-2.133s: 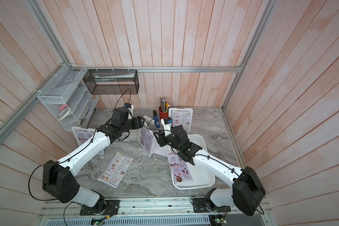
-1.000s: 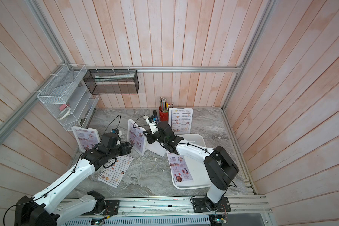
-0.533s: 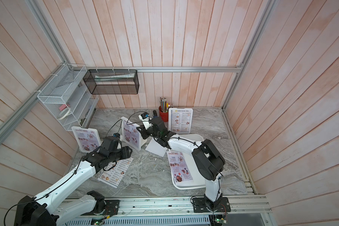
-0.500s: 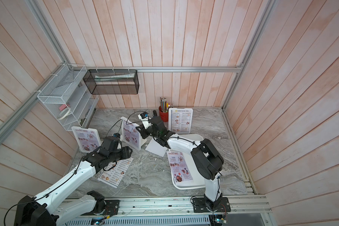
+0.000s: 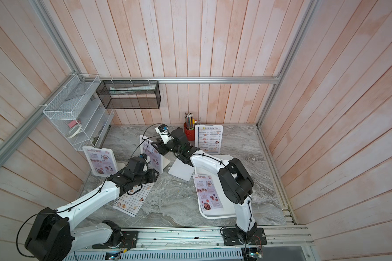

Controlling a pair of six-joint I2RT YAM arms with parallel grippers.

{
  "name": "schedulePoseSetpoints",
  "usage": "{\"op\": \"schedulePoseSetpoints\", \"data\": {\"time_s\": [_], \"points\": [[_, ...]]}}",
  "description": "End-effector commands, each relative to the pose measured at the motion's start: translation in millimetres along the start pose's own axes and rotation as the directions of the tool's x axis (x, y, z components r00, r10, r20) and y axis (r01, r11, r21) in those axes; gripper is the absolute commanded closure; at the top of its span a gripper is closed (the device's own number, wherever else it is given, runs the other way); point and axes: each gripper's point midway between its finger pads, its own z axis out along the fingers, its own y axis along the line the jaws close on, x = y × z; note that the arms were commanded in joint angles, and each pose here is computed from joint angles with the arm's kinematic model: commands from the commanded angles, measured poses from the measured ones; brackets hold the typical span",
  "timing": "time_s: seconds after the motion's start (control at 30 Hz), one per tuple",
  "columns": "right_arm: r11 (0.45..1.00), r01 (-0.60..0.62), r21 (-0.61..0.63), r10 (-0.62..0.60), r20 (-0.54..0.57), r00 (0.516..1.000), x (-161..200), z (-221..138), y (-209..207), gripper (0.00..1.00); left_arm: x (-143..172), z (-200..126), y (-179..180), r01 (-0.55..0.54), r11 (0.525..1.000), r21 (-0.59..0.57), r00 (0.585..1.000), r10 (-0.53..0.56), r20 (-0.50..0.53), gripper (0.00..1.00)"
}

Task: Replace the menus in the menu holders
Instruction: Move the menu holder to the center of the board, then adjust the menu holder at the center of the board.

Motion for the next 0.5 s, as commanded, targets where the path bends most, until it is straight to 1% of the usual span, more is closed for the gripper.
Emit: {"op": "schedulePoseSetpoints", "data": {"time_s": [0.0,0.1,0.2,0.33,0.47], "points": [[1.000,0.022,0.014,-0.023,0.071,0.997,-41.4,-37.3,3.9,0.52,-23.9,9.4,-9.5,-0.028,1.000,0.011,0.997,0.027,0.068,0.56],[0.998,0.016,0.058,-0.021,0.088,0.996,-51.8,-62.3,-1.1,0.50,-35.1,21.4,-7.0,-0.037,0.999,-0.025,0.995,0.039,0.090,0.58],[0.993,0.012,0.119,-0.022,0.085,0.996,-53.8,-86.0,-9.5,0.50,-45.7,32.4,-6.8,-0.048,0.998,-0.047,0.993,0.053,0.109,0.60],[0.980,0.003,0.201,-0.017,0.068,0.998,-47.3,-114.8,-21.4,0.50,-59.9,44.4,-6.3,-0.063,0.995,-0.075,0.989,0.072,0.127,0.60],[0.967,-0.014,0.254,-0.004,0.070,0.998,-39.2,-138.9,-29.1,0.49,-73.6,56.3,-7.1,-0.075,0.994,-0.075,0.986,0.085,0.141,0.60]]}}
